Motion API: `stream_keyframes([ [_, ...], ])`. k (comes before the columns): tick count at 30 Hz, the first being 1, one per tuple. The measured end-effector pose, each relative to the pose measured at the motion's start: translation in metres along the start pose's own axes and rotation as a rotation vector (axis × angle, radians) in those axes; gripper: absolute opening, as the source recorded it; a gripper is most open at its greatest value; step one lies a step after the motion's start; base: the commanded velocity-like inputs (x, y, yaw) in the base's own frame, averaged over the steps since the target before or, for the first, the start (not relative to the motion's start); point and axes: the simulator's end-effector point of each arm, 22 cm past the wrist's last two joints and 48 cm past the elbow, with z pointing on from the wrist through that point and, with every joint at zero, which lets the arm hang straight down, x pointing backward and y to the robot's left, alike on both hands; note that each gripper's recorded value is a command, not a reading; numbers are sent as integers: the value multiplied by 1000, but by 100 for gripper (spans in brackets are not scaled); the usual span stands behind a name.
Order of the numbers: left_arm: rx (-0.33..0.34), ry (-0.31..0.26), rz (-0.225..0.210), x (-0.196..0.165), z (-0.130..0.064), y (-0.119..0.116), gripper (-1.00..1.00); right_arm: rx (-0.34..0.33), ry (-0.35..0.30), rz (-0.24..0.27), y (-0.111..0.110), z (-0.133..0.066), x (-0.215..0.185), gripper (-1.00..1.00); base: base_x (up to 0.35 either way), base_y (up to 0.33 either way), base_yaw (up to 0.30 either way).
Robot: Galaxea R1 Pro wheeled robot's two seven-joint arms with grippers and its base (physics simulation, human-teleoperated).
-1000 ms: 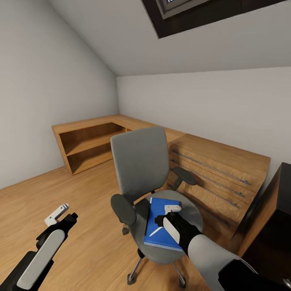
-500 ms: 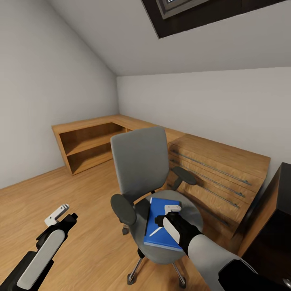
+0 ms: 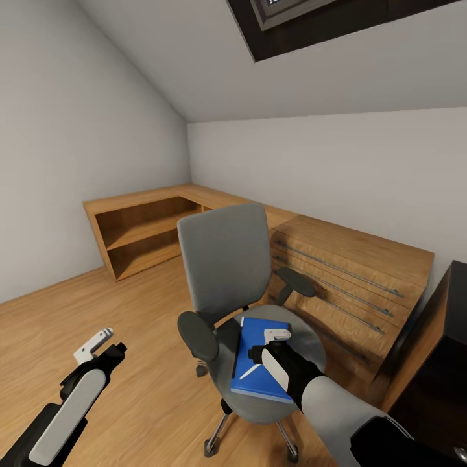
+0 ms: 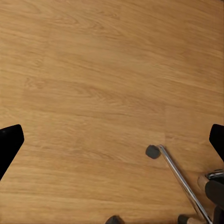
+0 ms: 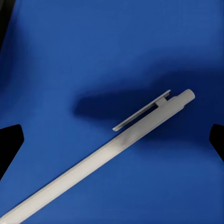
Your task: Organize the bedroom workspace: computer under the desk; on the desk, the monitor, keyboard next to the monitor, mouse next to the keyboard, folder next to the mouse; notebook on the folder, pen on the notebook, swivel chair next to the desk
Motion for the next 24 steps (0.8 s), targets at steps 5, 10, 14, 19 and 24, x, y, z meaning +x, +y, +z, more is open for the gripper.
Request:
stream_keyframes([
  [5,7,5,13,5,-1,-3,100,0,0,0,0,0,0,100,28,0,0],
  [10,12,8,22,7,-2,-5,100,0,0,0,0,0,0,100,8,0,0],
  [14,12,8,23,8,-2,-5,100,0,0,0,0,0,0,100,2,0,0],
  [19,12,8,23,8,-2,-5,100,0,0,0,0,0,0,100,58,0,0],
  [24,12,7,23,8,-2,-5,100,1,0,0,0,0,0,100,10,0,0],
])
